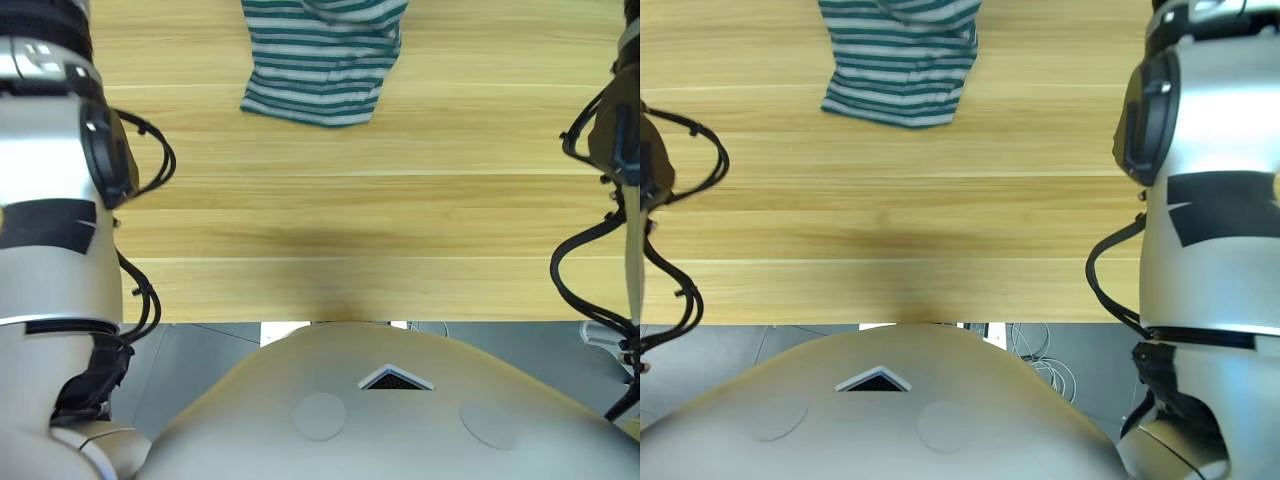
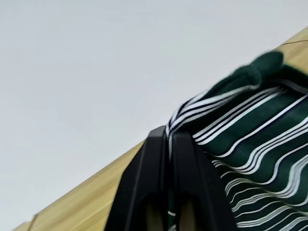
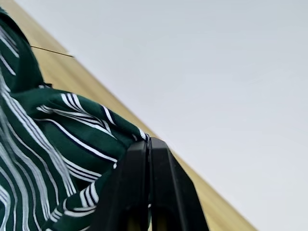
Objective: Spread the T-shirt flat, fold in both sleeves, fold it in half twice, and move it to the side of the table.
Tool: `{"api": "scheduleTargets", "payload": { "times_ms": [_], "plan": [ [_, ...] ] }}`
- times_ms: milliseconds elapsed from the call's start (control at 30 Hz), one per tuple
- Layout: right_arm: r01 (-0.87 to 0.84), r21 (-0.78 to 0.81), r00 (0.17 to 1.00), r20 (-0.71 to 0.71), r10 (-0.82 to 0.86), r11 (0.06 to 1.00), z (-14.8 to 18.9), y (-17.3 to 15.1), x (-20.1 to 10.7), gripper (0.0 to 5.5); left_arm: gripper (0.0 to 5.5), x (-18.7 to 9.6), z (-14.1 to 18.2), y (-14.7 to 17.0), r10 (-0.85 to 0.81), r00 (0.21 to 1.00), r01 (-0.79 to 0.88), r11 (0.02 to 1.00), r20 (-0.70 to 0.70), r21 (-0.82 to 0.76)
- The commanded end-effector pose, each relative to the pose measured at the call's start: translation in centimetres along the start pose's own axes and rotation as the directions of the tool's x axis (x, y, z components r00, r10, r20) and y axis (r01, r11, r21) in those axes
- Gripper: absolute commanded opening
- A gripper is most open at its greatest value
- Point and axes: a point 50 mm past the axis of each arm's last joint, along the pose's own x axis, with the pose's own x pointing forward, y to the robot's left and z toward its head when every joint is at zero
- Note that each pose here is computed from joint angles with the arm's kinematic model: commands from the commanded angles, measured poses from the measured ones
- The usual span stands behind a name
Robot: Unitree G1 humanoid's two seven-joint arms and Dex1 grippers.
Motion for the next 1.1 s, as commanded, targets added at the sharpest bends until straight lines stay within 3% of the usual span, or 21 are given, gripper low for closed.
{"api": "scheduleTargets", "payload": {
  "times_ms": [33, 133, 300, 467, 567, 667, 767, 833, 1100],
  "plan": [
    [0.1, -0.024, 0.994, 0.037, -0.099, 0.995, 3.9, -1.1, 0.7, 0.0, 0.02, -0.4, 4.2, 3.9, 0.148, 0.988, -0.151, 0.987, 0.055, 0.06],
    [0.096, -0.019, 0.995, 0.005, -0.095, 0.995, 3.2, -0.9, 0.8, 0.0, 0.02, -0.3, 3.8, 3.7, 0.148, 0.988, -0.15, 0.987, 0.049, 0.059],
    [0.063, 0.003, 0.989, -0.132, -0.063, 0.998, -2.1, -0.4, -0.4, 0.0, 0.02, 0.7, 2.6, 0.8, 0.031, 0.999, -0.033, 0.996, 0.023, 0.078],
    [-0.066, 0.058, 0.939, -0.333, 0.082, 0.996, -11.1, 3.0, -3.3, 0.0, 0.02, -0.5, -4.8, -3.9, -0.217, 0.969, 0.228, 0.969, -0.12, 0.09],
    [-0.173, 0.149, 0.886, -0.409, 0.22, 0.974, -16.4, 6.0, -6.5, 0.0, 0.02, -4.2, -10.7, -7.3, -0.455, 0.877, 0.463, 0.886, -0.154, 0.013],
    [-0.234, 0.226, 0.878, -0.369, 0.306, 0.946, -18.2, 6.6, -8.6, 0.0, 0.02, -10.0, -13.1, -10.2, -0.678, 0.728, 0.675, 0.735, -0.1, -0.066],
    [-0.361, 0.262, 0.854, -0.293, 0.43, 0.895, -18.9, 6.3, -11.2, 0.0, 0.02, -16.5, -13.1, -13.2, -0.827, 0.556, 0.818, 0.563, -0.087, -0.121],
    [-0.485, 0.251, 0.792, -0.281, 0.543, 0.838, -19.8, 6.4, -13.6, 0.0, 0.02, -19.2, -12.9, -14.5, -0.871, 0.482, 0.858, 0.491, -0.093, -0.152],
    [-0.805, 0.246, 0.475, -0.278, 0.835, 0.54, -22.6, 10.6, -21.2, 0.0, 0.02, -25.6, -12.5, -16.1, -0.94, 0.293, 0.902, 0.333, -0.176, -0.273]
  ]
}}
